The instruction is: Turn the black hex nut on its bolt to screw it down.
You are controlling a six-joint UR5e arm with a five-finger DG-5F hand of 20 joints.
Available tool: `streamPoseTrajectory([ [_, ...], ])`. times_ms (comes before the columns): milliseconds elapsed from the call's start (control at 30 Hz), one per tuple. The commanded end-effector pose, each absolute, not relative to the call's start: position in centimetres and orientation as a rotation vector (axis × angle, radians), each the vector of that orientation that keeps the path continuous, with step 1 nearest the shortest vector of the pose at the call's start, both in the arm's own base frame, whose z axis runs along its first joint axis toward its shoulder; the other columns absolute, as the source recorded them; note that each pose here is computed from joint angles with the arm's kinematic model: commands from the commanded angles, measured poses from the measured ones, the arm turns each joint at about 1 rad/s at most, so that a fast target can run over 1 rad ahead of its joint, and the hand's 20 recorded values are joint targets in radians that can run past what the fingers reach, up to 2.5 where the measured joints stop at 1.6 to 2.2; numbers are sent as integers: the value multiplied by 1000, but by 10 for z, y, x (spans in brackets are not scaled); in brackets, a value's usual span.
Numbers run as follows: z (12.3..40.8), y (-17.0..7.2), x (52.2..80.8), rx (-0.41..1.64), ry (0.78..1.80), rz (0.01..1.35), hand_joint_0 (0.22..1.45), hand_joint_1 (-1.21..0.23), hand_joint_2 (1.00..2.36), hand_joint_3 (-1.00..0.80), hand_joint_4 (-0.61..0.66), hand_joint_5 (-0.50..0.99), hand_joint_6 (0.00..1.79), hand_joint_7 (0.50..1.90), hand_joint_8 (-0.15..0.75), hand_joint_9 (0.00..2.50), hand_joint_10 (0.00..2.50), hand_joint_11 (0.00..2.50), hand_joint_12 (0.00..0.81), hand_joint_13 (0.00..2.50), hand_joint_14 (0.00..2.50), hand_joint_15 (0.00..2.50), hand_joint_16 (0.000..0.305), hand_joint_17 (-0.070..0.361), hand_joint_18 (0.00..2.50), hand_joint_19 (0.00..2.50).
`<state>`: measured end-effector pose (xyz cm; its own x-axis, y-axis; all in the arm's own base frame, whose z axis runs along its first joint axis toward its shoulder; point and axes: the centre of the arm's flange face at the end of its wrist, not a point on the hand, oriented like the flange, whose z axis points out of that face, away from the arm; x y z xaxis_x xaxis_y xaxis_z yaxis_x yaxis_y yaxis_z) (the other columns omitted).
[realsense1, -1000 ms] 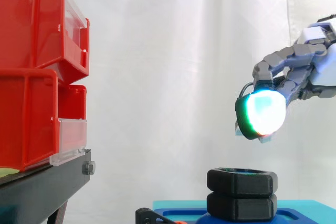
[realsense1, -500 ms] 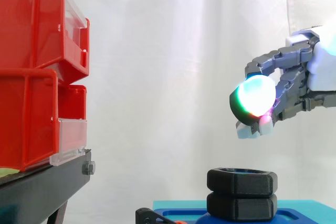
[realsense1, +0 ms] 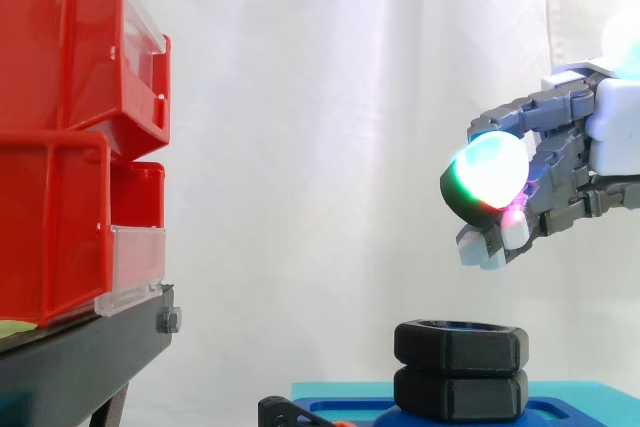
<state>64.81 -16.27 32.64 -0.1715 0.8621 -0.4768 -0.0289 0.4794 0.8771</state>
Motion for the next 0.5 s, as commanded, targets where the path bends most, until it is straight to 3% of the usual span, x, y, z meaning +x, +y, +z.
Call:
streamPoseTrajectory([
  [0, 326, -163, 648, 753, 1541, 939, 466, -538, 1000, -500, 183, -148, 504, 860, 305, 586, 10, 250, 426, 366, 6, 190, 59, 133, 234, 385],
  [467, 326, -162, 648, 751, 1542, 940, 475, -578, 1000, -500, 165, -140, 504, 846, 300, 647, 11, 239, 416, 433, 6, 191, 58, 130, 284, 383],
])
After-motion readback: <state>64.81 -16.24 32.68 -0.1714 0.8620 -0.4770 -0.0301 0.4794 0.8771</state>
